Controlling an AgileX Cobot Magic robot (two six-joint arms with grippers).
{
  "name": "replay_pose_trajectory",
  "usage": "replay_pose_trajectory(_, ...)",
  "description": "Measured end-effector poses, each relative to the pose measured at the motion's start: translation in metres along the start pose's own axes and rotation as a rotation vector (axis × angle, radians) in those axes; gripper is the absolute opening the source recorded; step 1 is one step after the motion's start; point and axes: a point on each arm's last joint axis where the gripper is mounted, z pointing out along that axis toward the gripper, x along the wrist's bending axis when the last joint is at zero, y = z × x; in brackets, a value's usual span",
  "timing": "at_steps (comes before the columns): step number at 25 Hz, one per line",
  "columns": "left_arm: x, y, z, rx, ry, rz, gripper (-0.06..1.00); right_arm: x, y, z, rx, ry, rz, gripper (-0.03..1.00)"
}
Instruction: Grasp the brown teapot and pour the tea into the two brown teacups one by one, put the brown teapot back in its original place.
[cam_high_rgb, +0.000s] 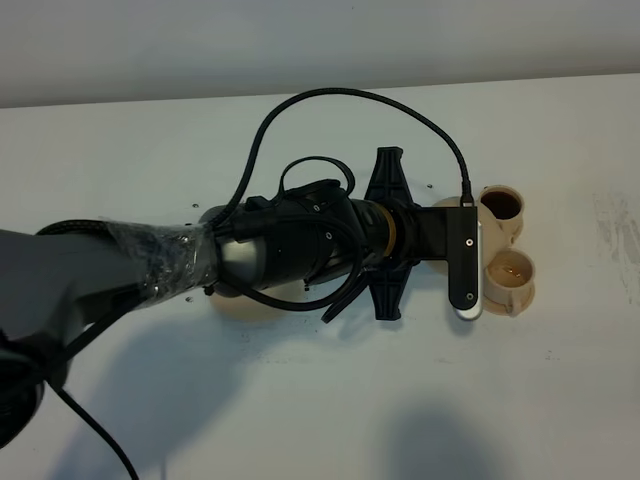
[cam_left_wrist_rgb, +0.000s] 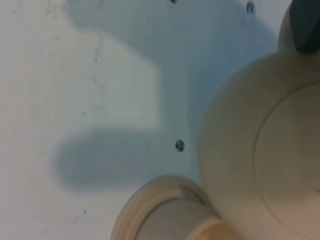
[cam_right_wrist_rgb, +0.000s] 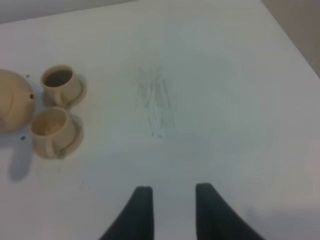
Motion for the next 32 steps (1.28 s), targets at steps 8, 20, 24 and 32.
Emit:
replay_pose_trajectory(8,0.0028,-0.0006,0.0009,0.006,0.031,0.13,0.12,0.0,0.0,0.0,0.0,0.0,0.0,0.23)
replay_pose_trajectory(20,0.0052,-0.0021,0.0005,0.029,0.053,0.236,0.12,0.0,0.0,0.0,0.0,0.0,0.0,0.22)
replay_pose_trajectory(24,0.0076,-0.0019,-0.0016,0.033,0.067,0.275,0.12,0.0,0.0,0.0,0.0,0.0,0.0,0.22)
replay_pose_trajectory(32,0.0083,0.0029,-0.0041,0.021,0.086,0.327,0.12,0.0,0.0,0.0,0.0,0.0,0.0,0.22)
